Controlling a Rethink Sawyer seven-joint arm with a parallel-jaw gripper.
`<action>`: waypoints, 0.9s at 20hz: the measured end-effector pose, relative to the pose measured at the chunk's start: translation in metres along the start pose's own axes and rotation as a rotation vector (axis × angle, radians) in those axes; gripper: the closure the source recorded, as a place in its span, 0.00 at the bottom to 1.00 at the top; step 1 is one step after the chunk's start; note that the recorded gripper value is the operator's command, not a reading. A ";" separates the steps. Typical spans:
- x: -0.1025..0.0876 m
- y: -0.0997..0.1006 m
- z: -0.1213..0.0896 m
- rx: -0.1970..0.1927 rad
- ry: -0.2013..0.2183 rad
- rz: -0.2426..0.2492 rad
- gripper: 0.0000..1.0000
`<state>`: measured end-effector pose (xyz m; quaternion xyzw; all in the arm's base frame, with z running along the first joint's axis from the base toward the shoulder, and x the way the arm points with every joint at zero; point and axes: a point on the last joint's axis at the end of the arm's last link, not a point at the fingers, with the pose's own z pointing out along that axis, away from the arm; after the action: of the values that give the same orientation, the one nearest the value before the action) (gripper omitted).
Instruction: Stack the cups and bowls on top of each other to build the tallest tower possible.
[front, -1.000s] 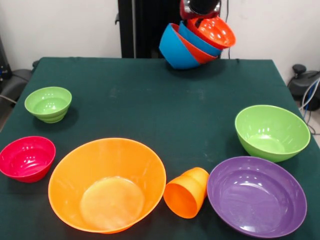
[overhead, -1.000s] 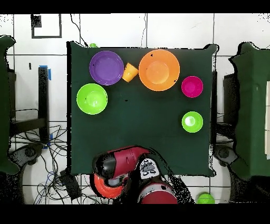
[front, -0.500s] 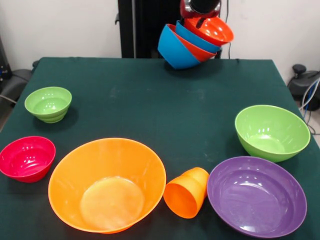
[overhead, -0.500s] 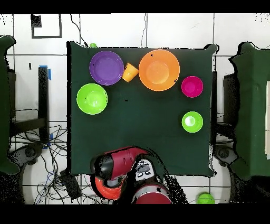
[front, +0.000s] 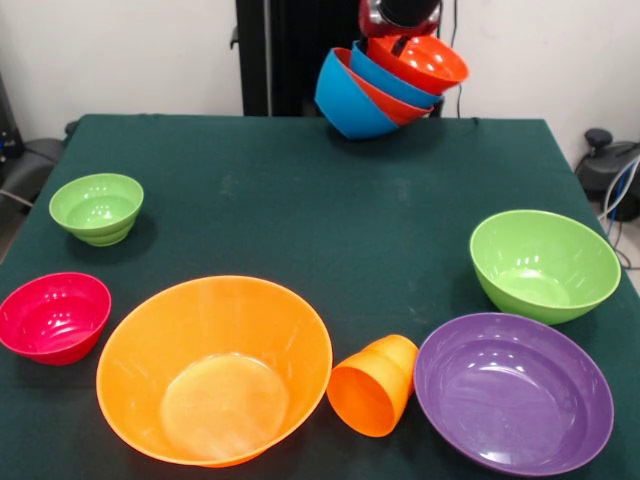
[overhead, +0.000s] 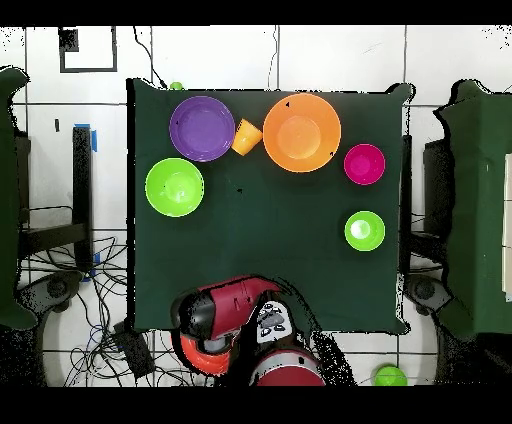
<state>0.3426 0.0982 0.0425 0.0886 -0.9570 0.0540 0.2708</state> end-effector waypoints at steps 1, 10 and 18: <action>-0.001 -0.003 0.000 0.013 -0.008 -0.012 0.00; -0.017 -0.019 -0.002 0.062 -0.086 -0.056 1.00; -0.025 -0.037 -0.005 0.087 -0.126 -0.068 1.00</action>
<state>0.3731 0.0665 0.0353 0.1360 -0.9654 0.0808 0.2073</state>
